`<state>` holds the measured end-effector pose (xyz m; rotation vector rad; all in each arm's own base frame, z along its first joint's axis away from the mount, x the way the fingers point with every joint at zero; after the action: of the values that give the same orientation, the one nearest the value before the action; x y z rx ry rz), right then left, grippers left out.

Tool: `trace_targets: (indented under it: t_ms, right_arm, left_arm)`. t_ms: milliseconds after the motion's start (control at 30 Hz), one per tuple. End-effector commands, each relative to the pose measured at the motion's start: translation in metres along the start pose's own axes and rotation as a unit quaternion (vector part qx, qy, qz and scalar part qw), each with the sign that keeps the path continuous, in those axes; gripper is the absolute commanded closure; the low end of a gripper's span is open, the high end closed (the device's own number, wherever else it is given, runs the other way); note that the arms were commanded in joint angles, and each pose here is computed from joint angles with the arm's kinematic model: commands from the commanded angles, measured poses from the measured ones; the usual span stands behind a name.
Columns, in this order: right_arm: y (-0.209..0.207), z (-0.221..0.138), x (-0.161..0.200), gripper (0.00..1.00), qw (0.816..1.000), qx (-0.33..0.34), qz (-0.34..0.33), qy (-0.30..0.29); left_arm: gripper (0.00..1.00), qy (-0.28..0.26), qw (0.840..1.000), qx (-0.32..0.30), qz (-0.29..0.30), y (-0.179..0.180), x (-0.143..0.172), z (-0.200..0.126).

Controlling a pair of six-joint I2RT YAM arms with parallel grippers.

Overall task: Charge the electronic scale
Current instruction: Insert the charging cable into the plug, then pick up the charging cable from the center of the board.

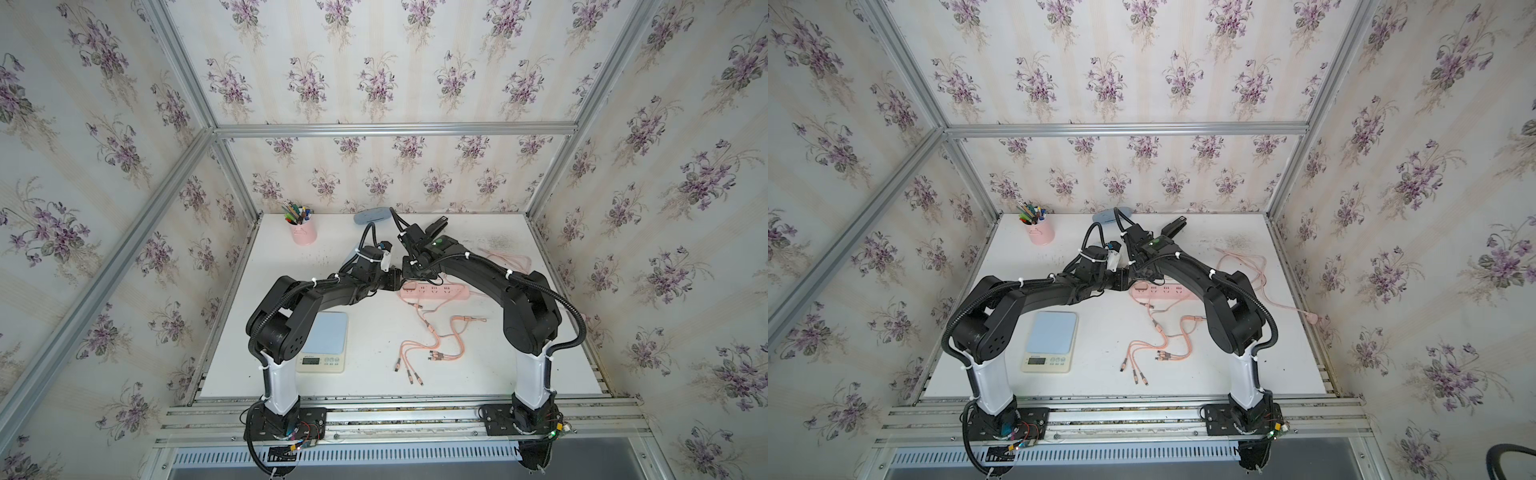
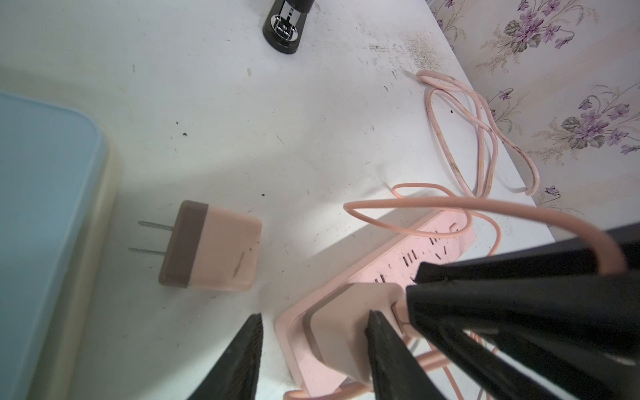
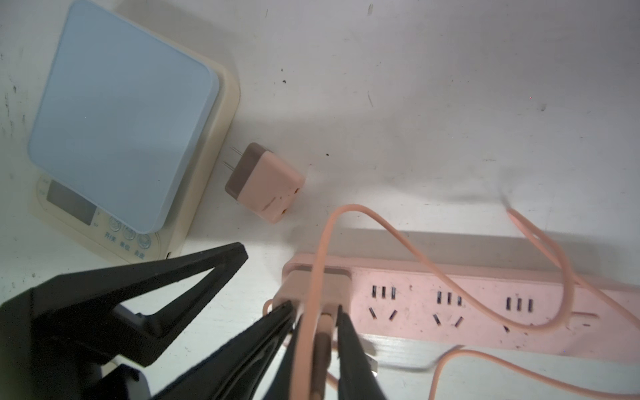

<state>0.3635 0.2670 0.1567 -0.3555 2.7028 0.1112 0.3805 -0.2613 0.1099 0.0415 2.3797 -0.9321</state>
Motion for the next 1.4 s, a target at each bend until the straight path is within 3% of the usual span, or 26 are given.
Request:
trace_targets:
  t_ms: [0, 600, 700, 767, 833, 1000, 1133, 1367]
  right_arm:
    - [0.0, 0.004, 0.005, 1.0, 1.0, 0.002, -0.002, 0.013]
    - [-0.003, 0.039, 0.087, 1.0, 0.993, -0.009, 0.023, 0.115]
    - [-0.002, 0.022, 0.068, 0.97, 0.996, -0.006, 0.019, 0.081]
    - [0.0, 0.0, 0.042, 0.81, 0.999, -0.003, 0.012, 0.042]
    - [0.001, -0.024, 0.018, 0.7, 1.0, -0.003, 0.005, 0.003]
    - [0.002, -0.086, -0.02, 0.62, 0.996, -0.022, -0.008, -0.092]
    - [-0.011, -0.105, -0.012, 0.61, 0.993, -0.027, -0.004, -0.118]
    - [-0.031, -0.086, 0.06, 0.6, 0.997, -0.051, 0.006, -0.057]
  left_arm:
    - [0.5, 0.04, 0.998, -0.045, -0.007, 0.017, 0.019, -0.001]
    - [0.52, 0.039, 0.998, -0.05, -0.004, 0.018, 0.02, -0.004]
    - [0.51, 0.034, 0.998, -0.05, 0.001, 0.014, 0.015, -0.007]
    - [0.49, 0.03, 0.998, -0.052, 0.009, 0.011, 0.01, -0.012]
    - [0.47, 0.021, 0.998, -0.052, 0.015, 0.006, 0.003, -0.019]
    - [0.41, -0.009, 0.998, -0.049, 0.025, -0.006, -0.016, -0.041]
    - [0.41, -0.024, 0.998, -0.047, 0.031, -0.012, -0.024, -0.06]
    - [0.41, -0.007, 0.998, -0.049, 0.041, -0.009, 0.004, -0.084]
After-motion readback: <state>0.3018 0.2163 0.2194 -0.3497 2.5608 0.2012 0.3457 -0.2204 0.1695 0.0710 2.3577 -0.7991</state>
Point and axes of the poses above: each gripper's point midway between its finger pads, its own z axis out along the fingers, its own y axis along the line the jaws close on, x = y × z, the point moved 6 cm from there along -z, back along the fingers, and after that the axes turned 15 degrees about -z, right-handed, at the moved point
